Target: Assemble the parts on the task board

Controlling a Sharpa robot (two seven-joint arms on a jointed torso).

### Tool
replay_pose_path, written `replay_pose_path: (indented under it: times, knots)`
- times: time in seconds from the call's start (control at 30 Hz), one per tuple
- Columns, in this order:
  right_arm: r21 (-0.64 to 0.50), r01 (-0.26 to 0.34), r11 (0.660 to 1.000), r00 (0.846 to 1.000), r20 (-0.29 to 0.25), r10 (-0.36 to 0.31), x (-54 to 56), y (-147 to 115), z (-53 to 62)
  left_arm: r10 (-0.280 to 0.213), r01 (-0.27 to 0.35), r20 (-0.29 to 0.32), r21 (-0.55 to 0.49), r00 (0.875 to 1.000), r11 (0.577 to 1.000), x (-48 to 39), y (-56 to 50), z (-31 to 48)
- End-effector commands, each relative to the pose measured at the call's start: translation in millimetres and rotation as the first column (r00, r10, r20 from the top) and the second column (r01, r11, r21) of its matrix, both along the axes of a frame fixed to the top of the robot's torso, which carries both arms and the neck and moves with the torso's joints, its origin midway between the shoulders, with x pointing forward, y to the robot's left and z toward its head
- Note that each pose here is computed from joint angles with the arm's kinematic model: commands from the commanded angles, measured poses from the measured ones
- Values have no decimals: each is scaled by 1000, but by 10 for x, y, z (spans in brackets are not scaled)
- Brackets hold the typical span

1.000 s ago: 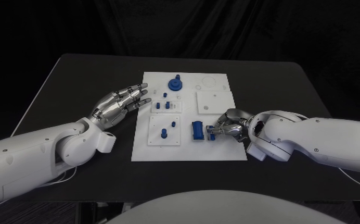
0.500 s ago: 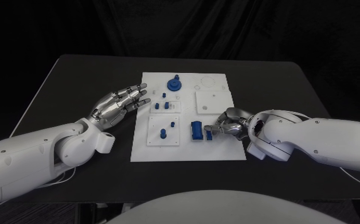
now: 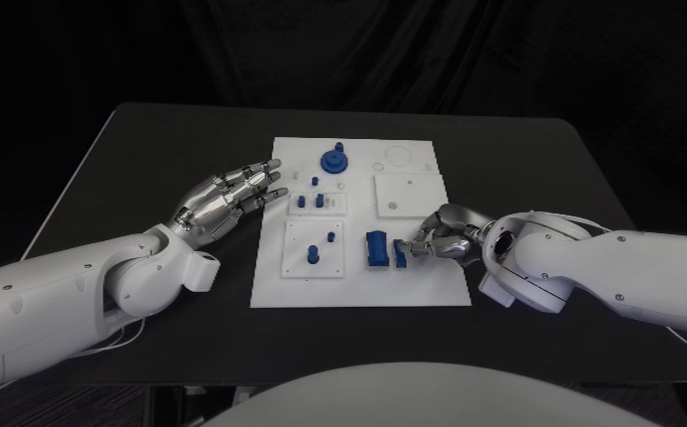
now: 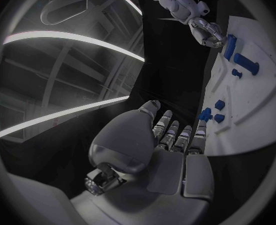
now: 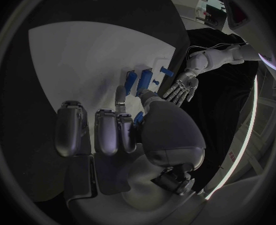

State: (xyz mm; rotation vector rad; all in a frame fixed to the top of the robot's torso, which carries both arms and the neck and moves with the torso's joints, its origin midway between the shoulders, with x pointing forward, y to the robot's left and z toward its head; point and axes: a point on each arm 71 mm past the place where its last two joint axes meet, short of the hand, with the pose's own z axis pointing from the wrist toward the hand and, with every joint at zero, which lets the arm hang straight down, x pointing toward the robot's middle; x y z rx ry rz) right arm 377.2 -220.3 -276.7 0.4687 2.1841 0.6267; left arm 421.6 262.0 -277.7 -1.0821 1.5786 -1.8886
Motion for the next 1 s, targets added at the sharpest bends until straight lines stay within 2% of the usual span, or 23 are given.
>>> replay_pose_path:
  times: [0.03,0.2,0.43,1.0]
  knots:
    - [-5,-23,1000,1000,3,23,-51,-4,10,-6,6,2,-17,1000,1000,-12,-2,6]
    - [-20,-32,999,999,-24,32,-115,-47,-1,-3,3,3,-16,1000,1000,-13,6,6]
    - [-39,-45,998,999,-33,43,-150,-70,-10,-4,4,3,-17,1000,1000,-11,1,2]
    - [-59,-46,997,998,-52,43,-143,-60,-58,-5,5,-1,-14,1000,1000,-11,6,-6]
